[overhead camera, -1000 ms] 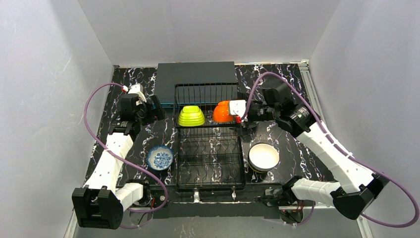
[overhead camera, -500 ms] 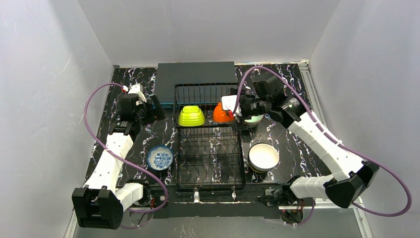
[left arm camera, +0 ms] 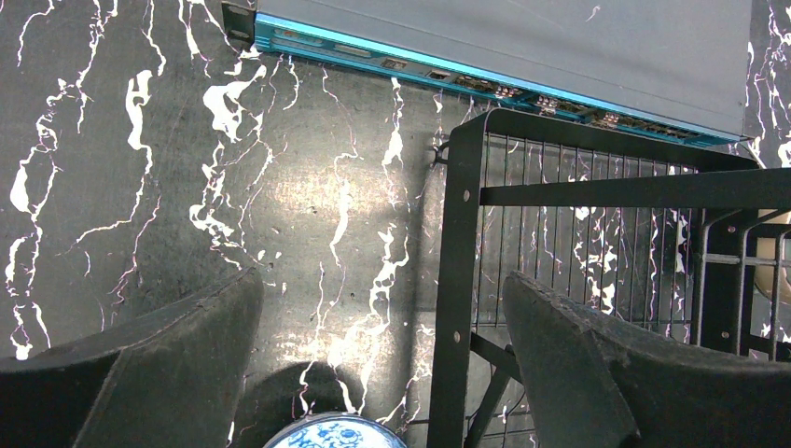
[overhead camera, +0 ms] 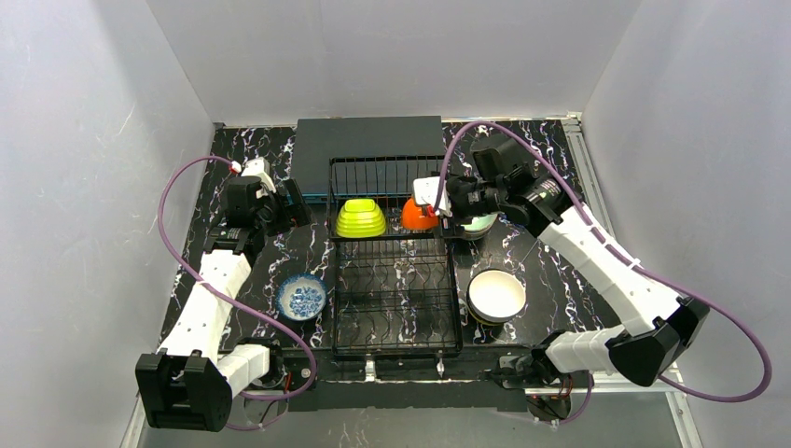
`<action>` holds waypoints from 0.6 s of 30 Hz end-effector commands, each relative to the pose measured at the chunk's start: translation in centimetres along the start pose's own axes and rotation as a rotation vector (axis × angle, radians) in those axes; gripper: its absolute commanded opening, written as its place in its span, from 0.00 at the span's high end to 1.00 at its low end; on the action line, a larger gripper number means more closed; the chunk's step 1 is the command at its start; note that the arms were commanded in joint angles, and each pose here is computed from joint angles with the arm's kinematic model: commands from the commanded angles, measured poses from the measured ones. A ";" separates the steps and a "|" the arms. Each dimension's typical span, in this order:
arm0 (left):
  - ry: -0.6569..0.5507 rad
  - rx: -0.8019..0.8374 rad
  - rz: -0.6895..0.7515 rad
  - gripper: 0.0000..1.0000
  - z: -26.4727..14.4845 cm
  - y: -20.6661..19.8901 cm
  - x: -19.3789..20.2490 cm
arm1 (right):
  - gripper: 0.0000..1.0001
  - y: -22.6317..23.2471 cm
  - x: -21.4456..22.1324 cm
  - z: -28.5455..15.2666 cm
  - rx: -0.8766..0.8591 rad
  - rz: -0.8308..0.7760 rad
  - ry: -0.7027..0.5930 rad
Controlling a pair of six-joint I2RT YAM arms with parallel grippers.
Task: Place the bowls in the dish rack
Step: Pick up the bowl from the dish rack.
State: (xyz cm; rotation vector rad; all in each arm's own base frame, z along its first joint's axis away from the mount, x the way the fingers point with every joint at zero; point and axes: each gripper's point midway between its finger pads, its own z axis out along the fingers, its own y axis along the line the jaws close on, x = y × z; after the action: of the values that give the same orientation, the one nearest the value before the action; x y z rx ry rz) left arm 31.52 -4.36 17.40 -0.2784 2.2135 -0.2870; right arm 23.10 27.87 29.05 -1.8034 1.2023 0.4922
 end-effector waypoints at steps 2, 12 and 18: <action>-0.014 -0.007 0.004 0.02 -0.4 0.2 -0.3 | 0.70 -1.6 -1.5 -1.3 0.118 0.022 -0.042; -0.011 -0.008 0.005 0.02 -0.4 0.2 -0.3 | 0.99 -5.2 -3.1 -1.9 0.342 0.104 -0.150; -0.013 -0.007 0.005 0.02 -0.4 0.2 -0.3 | 0.99 -6.6 -2.9 -2.5 0.416 0.088 -0.126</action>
State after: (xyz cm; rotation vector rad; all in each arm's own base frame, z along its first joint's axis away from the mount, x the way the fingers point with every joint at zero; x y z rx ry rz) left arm 31.52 -4.36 17.40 -0.2784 2.2135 -0.2870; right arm 24.37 28.64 29.81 -1.5370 1.3014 0.5159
